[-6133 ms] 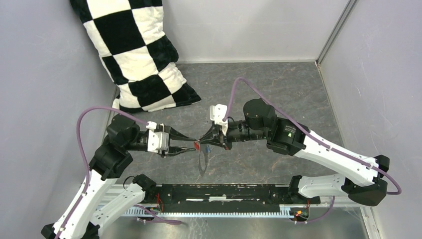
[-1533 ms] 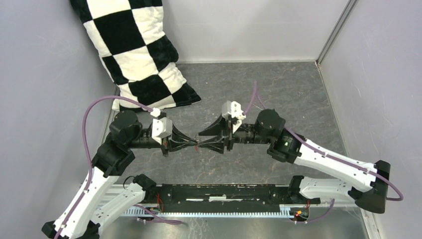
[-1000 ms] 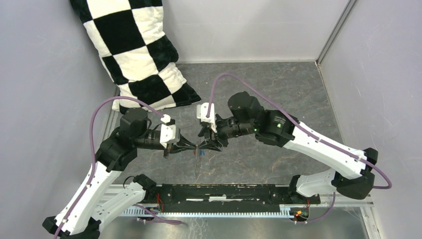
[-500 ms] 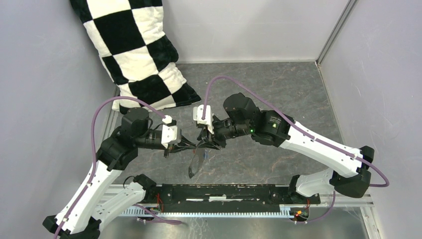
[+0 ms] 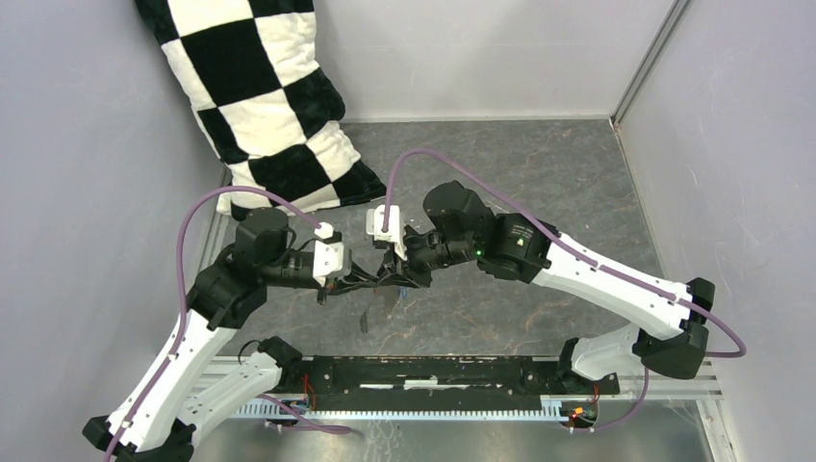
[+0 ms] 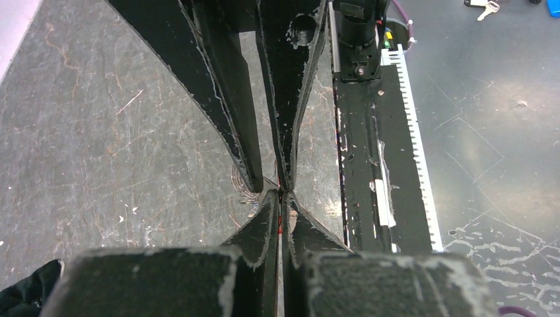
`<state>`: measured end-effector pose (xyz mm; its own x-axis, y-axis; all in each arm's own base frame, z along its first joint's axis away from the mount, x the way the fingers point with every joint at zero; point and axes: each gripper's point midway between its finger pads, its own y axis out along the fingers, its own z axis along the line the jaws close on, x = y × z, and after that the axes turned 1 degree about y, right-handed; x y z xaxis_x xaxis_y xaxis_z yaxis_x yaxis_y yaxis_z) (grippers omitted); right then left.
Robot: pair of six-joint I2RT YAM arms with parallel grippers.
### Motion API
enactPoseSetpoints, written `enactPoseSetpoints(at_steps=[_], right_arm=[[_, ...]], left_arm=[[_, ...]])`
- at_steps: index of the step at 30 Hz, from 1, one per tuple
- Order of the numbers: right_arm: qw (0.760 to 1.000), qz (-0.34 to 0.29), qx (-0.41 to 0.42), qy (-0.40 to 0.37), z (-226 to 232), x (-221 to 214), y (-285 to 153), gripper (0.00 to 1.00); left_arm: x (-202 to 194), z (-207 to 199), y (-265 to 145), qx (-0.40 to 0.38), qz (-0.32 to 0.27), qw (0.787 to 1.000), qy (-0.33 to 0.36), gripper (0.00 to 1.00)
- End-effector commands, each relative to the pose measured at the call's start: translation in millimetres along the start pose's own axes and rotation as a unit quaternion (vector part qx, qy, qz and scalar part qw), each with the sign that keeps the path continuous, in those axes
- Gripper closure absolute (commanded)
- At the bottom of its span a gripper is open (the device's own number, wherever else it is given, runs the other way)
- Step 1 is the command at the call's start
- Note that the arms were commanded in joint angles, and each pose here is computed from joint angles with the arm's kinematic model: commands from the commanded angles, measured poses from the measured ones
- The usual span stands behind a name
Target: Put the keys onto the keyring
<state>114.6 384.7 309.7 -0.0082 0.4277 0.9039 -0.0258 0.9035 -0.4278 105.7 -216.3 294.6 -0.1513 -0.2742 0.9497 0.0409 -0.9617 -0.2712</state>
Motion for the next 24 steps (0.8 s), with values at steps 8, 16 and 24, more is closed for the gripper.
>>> enactPoseSetpoints(at_steps=[8, 16, 24], right_arm=[[0.997, -0.065, -0.032, -0.016, -5, 28, -10, 0.99], [0.980, -0.189, -0.051, -0.027, 1, 52, -39, 0.99], [0.977, -0.212, -0.023, -0.001, 8, 49, -33, 0.99]], left_arm=[[17, -2, -5, -0.001, -0.019, 0.999, 0.031, 0.82], [17, -2, -11, 0.013, -0.011, 0.998, 0.058, 0.67], [28, 2, -11, 0.022, -0.032, 0.998, 0.058, 0.59]])
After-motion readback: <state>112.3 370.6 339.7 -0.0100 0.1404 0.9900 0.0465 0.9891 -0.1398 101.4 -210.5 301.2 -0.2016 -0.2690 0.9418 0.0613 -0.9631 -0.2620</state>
